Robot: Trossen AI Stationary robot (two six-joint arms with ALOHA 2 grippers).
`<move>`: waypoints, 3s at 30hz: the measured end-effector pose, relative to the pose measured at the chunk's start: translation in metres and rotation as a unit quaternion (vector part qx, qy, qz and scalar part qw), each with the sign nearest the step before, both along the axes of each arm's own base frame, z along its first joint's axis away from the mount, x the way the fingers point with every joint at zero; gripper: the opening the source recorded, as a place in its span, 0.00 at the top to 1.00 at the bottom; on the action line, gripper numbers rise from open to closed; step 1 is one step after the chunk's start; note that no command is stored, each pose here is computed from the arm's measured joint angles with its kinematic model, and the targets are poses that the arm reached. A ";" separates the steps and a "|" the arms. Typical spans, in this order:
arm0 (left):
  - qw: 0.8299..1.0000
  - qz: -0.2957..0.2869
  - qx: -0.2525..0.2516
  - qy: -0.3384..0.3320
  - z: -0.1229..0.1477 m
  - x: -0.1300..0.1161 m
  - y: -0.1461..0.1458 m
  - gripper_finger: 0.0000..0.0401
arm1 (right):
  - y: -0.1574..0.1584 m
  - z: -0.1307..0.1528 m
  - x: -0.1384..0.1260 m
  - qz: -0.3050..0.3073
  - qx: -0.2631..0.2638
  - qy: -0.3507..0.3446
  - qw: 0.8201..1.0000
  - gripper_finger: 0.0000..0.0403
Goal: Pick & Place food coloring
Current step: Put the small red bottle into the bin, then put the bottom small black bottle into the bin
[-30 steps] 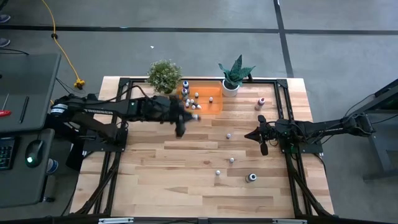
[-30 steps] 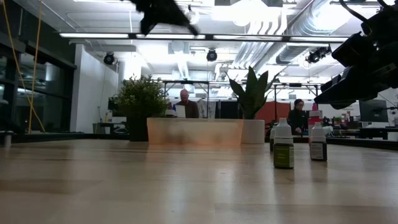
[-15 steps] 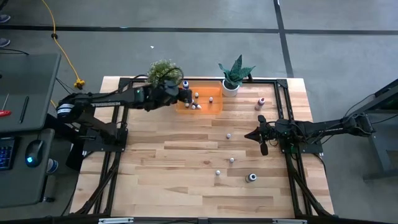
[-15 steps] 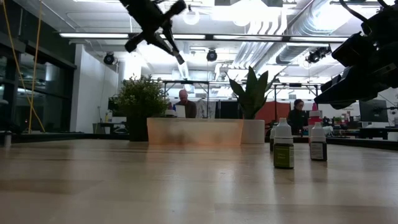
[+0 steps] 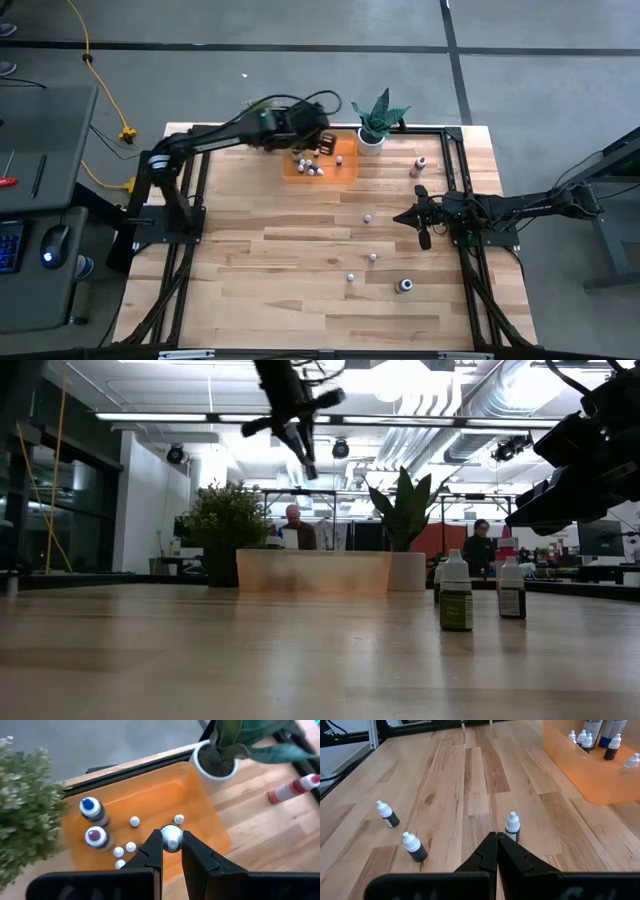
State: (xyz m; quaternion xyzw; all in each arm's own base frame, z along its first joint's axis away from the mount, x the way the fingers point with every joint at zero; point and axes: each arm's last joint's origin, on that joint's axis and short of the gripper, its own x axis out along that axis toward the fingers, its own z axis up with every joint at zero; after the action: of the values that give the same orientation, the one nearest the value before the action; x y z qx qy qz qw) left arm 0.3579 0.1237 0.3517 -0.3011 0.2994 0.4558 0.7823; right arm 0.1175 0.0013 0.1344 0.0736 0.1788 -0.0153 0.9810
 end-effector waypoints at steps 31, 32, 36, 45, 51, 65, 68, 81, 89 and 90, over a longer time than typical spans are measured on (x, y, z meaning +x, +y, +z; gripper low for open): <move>0.978 -0.102 -0.103 0.147 -0.121 0.073 0.019 0.92 | 0.000 0.000 0.000 0.001 0.000 0.000 1.000 1.00; 0.978 -0.110 -0.106 0.143 -0.124 0.075 0.019 0.92 | 0.000 0.000 0.000 0.001 0.000 0.000 1.000 1.00; 0.975 -0.116 -0.117 0.149 -0.136 0.079 0.019 0.92 | 0.000 0.000 0.000 0.001 0.000 0.000 1.000 1.00; 0.975 -0.118 -0.113 0.149 -0.148 0.085 0.022 0.89 | 0.000 0.000 0.000 0.002 0.001 0.000 1.000 1.00; 0.973 -0.124 -0.114 0.155 -0.160 0.089 0.024 0.89 | 0.000 0.000 0.000 0.001 0.001 0.000 1.000 1.00; 0.980 -0.090 -0.122 0.129 -0.162 0.091 0.027 0.88 | 0.000 0.000 0.000 0.002 0.001 0.000 1.000 1.00; 0.981 -0.090 -0.120 0.126 -0.162 0.092 0.028 0.86 | 0.000 0.000 0.000 0.002 0.001 0.000 1.000 1.00; 0.981 -0.089 -0.119 0.128 -0.162 0.092 0.028 0.61 | 0.000 0.000 0.000 0.001 0.001 0.000 1.000 1.00; 0.983 -0.099 -0.092 0.123 -0.150 0.090 0.028 0.56 | 0.000 0.000 0.000 0.001 0.001 0.000 1.000 1.00; 0.984 -0.101 -0.084 0.123 -0.147 0.090 0.028 0.56 | 0.000 0.000 0.000 0.001 0.001 0.000 1.000 1.00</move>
State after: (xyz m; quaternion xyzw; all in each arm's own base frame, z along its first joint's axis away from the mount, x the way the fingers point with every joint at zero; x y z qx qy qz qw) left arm 0.4476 0.1520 0.2051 -0.2759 0.4589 0.3816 0.7534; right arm 0.1175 0.0014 0.1345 0.0738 0.1786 -0.0138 0.9811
